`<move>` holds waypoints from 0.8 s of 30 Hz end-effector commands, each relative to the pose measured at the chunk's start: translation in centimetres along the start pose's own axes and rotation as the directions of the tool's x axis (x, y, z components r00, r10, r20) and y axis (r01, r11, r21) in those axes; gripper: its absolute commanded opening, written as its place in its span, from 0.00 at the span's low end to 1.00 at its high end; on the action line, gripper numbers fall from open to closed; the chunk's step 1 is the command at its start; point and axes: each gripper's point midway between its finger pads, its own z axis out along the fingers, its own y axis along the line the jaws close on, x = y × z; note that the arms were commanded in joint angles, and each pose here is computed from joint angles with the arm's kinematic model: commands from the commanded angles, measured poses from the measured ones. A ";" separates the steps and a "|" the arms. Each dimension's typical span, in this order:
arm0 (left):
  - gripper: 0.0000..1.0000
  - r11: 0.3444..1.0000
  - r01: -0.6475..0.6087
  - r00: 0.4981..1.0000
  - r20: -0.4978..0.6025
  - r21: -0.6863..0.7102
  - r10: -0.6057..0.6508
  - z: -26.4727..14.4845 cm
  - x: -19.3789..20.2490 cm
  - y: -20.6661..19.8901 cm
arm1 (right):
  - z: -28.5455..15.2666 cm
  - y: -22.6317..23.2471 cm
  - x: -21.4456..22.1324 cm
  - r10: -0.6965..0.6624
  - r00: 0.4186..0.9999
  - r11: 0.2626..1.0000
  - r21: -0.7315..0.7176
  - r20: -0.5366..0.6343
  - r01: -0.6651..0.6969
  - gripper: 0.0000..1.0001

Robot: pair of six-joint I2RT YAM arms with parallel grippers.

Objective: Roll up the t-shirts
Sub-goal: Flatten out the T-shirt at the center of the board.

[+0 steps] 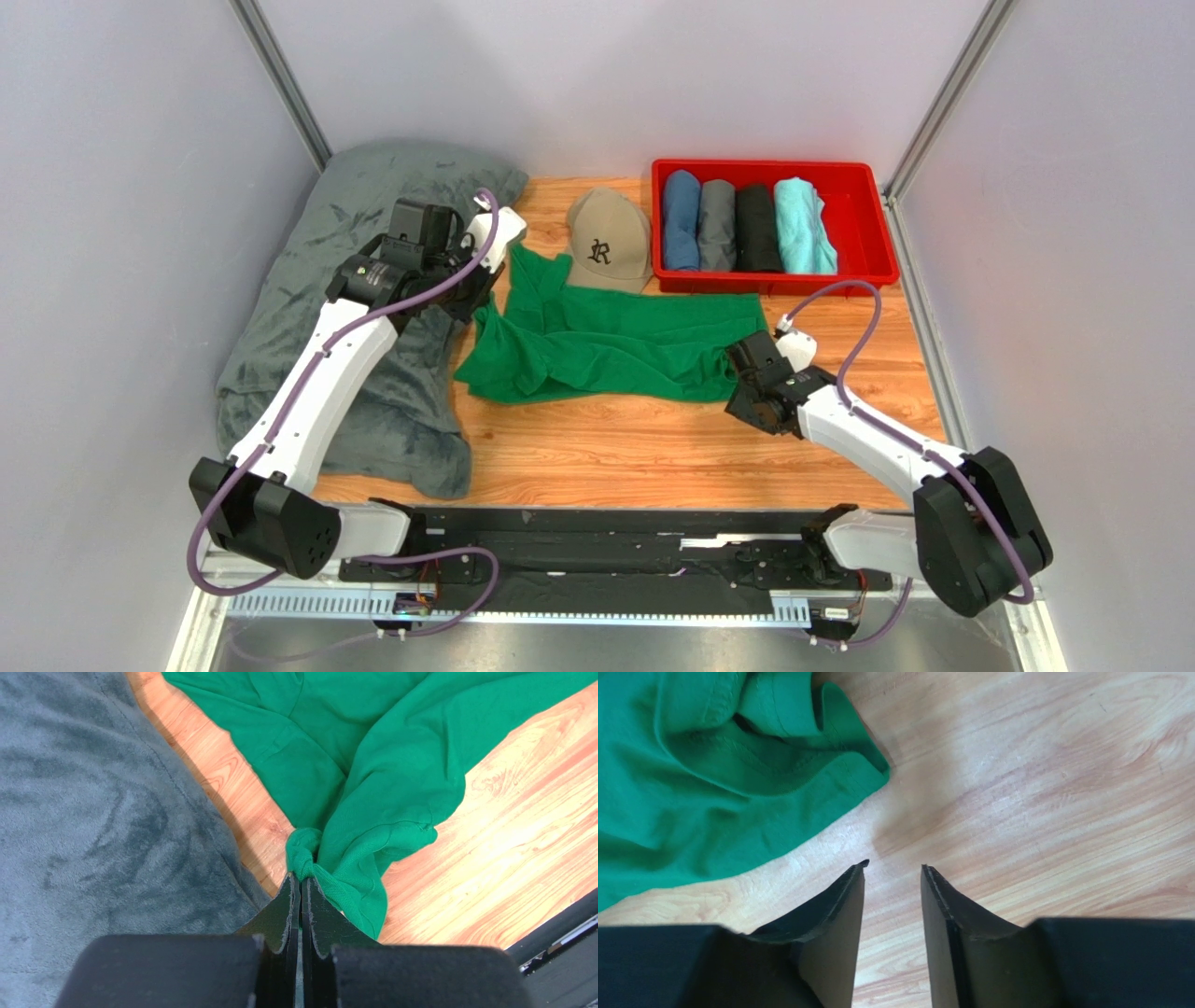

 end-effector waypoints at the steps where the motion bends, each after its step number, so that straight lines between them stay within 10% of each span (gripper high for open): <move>1: 0.00 1.000 -0.004 1.000 0.030 -0.023 0.005 -0.9 -1.3 0.7 | 0.7 2.1 -2.7 0.041 0.995 0.999 -0.024 0.096 -0.039 0.38; 24: 0.00 1.000 -0.005 1.000 0.019 -0.029 0.005 -1.2 -1.0 1.0 | 2.4 2.2 -4.4 0.095 0.987 0.995 -0.011 0.131 -0.094 0.40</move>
